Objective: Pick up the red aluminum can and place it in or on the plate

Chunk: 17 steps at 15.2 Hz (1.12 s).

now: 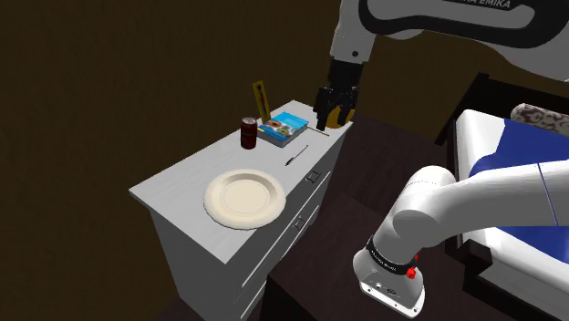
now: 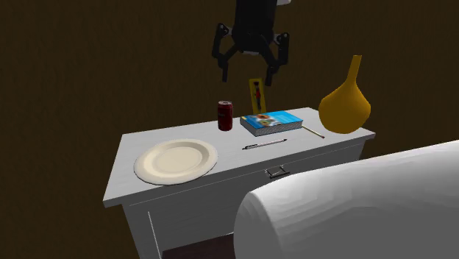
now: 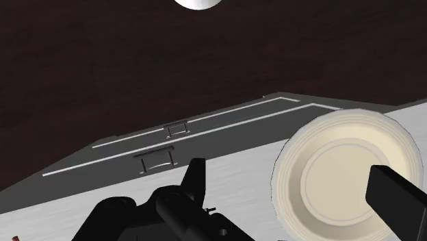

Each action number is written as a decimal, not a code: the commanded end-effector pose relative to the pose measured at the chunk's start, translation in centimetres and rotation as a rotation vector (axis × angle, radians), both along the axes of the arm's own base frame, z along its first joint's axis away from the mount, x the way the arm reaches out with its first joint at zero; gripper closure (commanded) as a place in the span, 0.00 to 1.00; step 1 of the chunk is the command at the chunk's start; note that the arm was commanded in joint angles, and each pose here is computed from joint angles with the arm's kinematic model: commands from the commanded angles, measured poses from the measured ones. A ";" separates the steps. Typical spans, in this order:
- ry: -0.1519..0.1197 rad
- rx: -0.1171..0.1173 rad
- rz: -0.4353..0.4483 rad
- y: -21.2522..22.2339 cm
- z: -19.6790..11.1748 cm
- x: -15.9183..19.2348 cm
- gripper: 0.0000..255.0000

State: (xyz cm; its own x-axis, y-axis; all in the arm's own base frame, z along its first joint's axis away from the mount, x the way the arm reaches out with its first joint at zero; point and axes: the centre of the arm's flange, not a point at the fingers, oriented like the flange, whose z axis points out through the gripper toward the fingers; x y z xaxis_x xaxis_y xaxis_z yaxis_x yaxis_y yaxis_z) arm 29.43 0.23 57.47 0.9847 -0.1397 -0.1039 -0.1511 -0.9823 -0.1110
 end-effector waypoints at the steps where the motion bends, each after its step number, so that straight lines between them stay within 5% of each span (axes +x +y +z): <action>1: 0.000 0.000 0.000 0.0 0.0 0.0 0.00; 17: -0.055 -0.083 0.022 -0.6 -8.1 18.5 0.00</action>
